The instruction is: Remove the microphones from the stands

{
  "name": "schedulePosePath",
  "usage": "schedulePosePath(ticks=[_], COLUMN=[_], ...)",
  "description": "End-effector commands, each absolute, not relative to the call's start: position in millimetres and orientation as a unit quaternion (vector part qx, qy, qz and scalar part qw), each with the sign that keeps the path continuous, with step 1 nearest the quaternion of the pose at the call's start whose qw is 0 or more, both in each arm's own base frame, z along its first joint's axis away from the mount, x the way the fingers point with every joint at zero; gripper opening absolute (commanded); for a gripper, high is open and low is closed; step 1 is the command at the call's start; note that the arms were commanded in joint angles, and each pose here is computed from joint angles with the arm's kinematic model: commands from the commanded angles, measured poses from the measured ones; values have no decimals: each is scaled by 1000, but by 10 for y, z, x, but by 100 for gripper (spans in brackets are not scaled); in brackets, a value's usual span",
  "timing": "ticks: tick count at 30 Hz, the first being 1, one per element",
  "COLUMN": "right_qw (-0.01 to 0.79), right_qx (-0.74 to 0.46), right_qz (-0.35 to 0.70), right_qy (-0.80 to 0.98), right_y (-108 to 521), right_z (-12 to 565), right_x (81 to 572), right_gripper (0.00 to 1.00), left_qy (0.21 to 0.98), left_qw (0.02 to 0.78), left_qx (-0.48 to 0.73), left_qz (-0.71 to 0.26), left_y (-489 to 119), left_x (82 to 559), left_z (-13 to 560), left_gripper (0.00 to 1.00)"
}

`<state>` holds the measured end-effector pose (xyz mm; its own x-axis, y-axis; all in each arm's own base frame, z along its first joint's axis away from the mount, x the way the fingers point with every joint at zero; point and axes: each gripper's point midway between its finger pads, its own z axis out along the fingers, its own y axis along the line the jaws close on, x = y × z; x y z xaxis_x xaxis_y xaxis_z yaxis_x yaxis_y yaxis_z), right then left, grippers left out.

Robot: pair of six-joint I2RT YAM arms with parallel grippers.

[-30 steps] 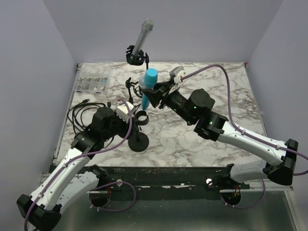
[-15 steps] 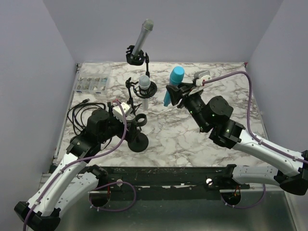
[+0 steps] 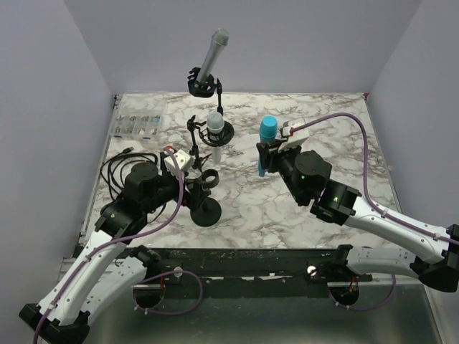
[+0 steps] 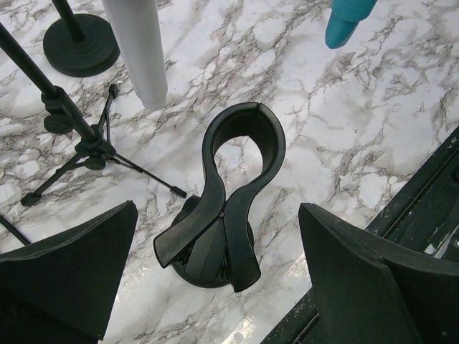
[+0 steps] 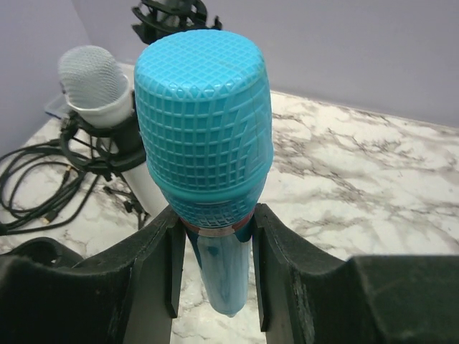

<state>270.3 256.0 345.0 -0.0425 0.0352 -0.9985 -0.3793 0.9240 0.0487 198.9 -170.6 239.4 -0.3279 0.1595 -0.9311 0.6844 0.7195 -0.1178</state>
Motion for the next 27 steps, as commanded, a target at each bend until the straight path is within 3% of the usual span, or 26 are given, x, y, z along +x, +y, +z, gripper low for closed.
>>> schedulePosePath(ticks=[1, 14, 27], right_qw=[667, 552, 456], right_qx=[-82, 13, 189], right_qz=[85, -8, 0], right_qy=[736, 834, 870], right_y=[2313, 1781, 949], right_z=[3178, 2312, 1724], right_x=[2764, 3542, 4600], right_gripper=[1, 1, 1], left_qy=[754, 695, 682], left_qw=[533, 645, 696], left_qx=[266, 216, 145], left_qz=[-277, -231, -172], left_y=[-1756, -1462, -1064], left_x=[1982, 2055, 2061], left_z=[2672, 3407, 3292], left_gripper=[98, 99, 99])
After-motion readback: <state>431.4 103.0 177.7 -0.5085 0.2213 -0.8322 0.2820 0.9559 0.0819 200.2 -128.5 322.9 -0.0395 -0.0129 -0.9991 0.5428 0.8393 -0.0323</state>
